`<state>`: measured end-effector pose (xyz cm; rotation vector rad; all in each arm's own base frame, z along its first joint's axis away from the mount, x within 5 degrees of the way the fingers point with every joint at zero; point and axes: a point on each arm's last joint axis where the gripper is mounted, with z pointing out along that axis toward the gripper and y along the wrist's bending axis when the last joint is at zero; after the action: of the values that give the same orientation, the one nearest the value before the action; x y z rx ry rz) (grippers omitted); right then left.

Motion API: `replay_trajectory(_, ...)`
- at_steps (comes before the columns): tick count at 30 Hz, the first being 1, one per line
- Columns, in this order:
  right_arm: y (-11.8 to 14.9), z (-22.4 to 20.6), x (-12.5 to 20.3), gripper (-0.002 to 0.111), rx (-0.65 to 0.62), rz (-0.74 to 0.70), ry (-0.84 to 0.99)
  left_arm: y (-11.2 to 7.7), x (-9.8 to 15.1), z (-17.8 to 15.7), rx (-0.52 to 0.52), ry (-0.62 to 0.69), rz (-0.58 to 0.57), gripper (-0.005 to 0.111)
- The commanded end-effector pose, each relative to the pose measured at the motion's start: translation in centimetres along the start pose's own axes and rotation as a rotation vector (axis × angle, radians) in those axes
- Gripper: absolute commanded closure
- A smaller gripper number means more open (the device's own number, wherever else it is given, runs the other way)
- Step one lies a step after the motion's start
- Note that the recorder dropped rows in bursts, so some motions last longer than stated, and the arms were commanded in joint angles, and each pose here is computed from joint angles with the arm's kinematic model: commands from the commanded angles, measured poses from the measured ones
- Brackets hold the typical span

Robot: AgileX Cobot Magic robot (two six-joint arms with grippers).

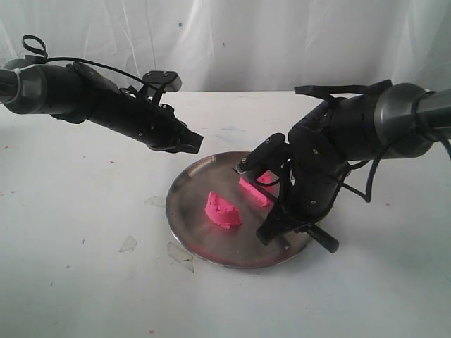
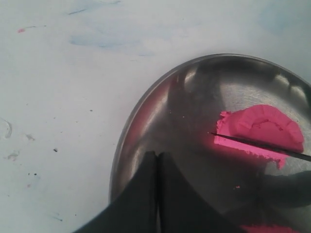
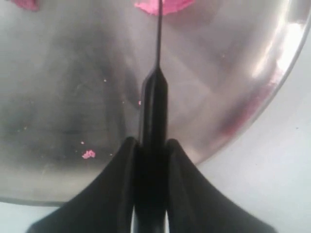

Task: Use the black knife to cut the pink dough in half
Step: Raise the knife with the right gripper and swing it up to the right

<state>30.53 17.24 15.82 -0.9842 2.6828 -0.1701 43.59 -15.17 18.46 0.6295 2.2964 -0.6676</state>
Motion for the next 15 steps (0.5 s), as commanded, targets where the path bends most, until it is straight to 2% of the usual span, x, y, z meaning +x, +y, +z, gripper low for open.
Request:
replay_trajectory(1, 0.0, -0.6, -0.3, 0.108, -0.018, 0.035, -0.031, -0.1, -0.1, -0.4, 0.014, 0.006, 0.002, 0.107)
replay_trajectory(6, 0.0, -1.8, -0.7, 0.108, -0.086, 0.062, -0.105, 0.2, -0.1, -0.6, 0.019, 0.009, -0.010, 0.107)
replay_trajectory(11, -1.6, -3.8, -0.6, 0.108, -0.199, 0.135, -0.194, 0.2, 0.1, -0.7, 0.028, 0.028, -0.020, 0.107)
replay_trajectory(15, -3.5, -5.0, -0.4, 0.108, -0.427, 0.236, -0.300, 0.1, 0.2, -0.7, 0.039, 0.041, -0.026, 0.107)
